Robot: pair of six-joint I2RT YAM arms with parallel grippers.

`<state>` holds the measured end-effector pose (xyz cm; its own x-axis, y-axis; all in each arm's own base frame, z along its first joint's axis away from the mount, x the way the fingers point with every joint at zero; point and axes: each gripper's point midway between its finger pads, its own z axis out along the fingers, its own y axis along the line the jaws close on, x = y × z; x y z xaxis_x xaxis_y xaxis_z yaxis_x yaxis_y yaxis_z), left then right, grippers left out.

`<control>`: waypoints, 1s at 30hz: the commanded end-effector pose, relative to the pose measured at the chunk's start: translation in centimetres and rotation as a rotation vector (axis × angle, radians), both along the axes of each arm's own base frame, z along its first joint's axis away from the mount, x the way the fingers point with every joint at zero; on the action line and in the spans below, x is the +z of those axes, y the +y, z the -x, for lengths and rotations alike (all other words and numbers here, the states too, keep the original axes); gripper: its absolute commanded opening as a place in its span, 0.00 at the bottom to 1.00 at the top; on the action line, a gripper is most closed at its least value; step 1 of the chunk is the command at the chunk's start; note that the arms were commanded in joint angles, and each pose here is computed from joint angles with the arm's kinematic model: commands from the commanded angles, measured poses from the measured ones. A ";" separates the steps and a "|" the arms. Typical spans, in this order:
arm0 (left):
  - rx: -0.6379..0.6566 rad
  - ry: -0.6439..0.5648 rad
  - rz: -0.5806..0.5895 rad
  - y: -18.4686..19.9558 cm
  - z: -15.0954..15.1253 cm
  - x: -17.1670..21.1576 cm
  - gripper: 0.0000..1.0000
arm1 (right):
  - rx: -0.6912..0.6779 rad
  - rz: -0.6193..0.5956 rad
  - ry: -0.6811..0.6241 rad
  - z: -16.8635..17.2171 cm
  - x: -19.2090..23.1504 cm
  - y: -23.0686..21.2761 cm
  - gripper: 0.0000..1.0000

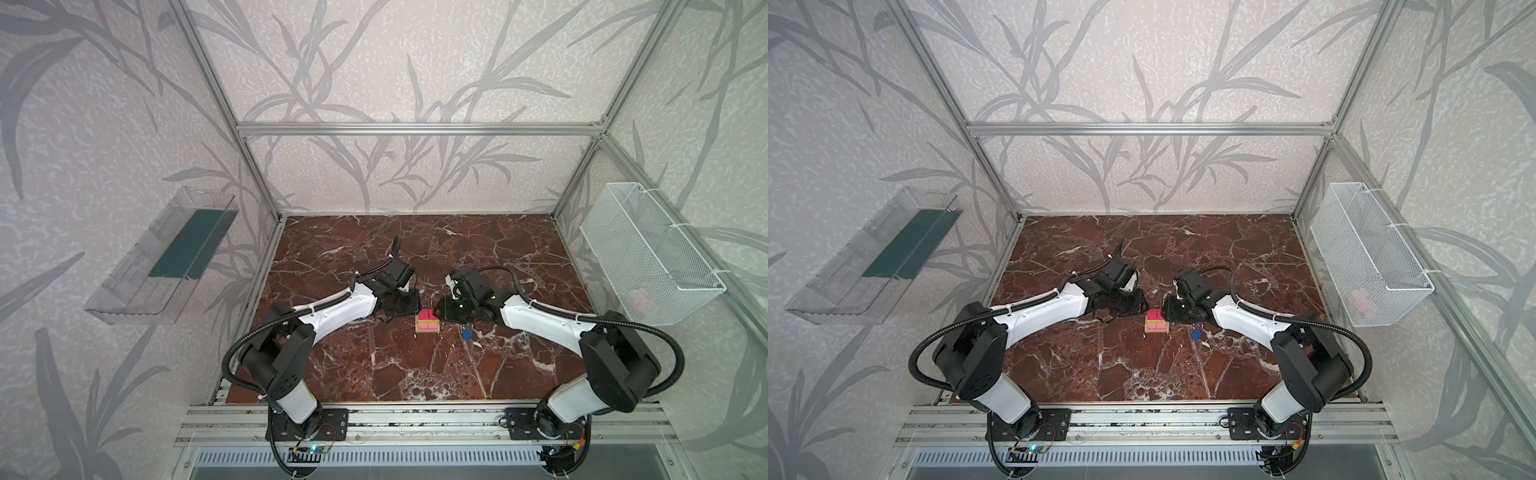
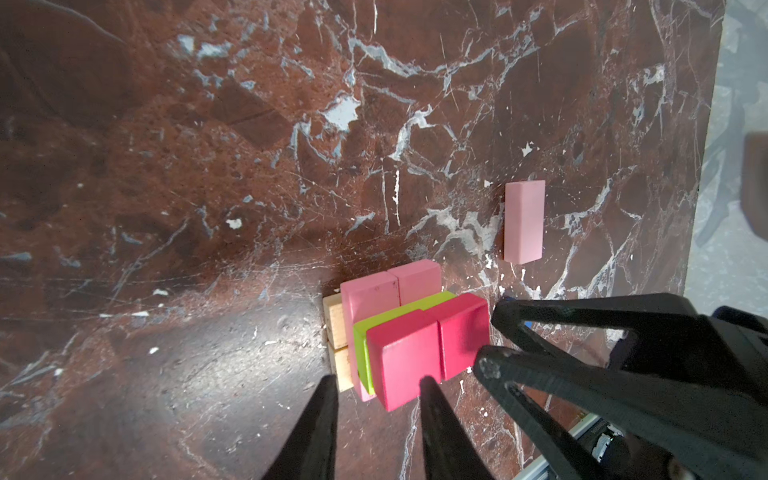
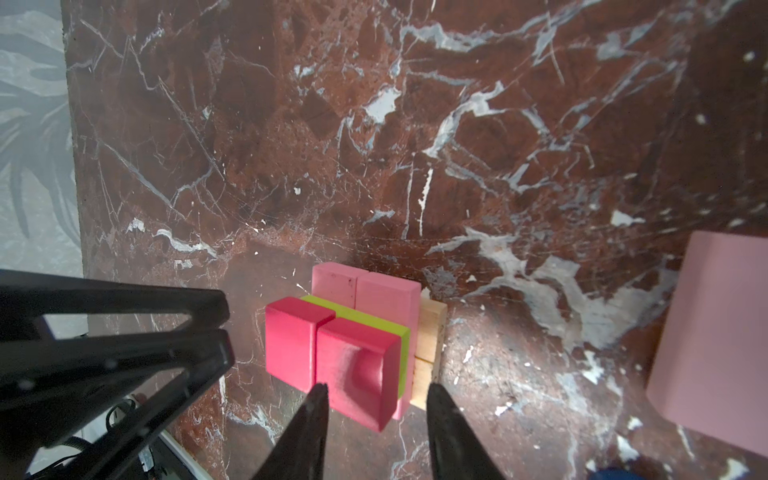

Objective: Build the wood block tower

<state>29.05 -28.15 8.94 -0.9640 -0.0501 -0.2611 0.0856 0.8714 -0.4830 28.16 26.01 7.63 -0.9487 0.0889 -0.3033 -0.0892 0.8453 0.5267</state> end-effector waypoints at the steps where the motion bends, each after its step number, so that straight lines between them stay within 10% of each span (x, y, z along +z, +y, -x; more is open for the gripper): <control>1: -0.010 -0.003 0.015 -0.8 -0.4 0.5 0.32 | -0.004 -0.012 0.006 -0.2 -0.3 0.1 0.39; 30: -0.038 0.026 0.009 -1.8 -0.2 -0.3 0.25 | 0.006 -0.032 0.011 -0.4 -0.2 0.7 0.30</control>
<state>28.98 -29.26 7.92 -0.9733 -0.0254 -0.2280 0.0910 0.8694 -0.4856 28.22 26.54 7.26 -0.9531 0.0849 -0.2905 -0.0917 0.8338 0.5445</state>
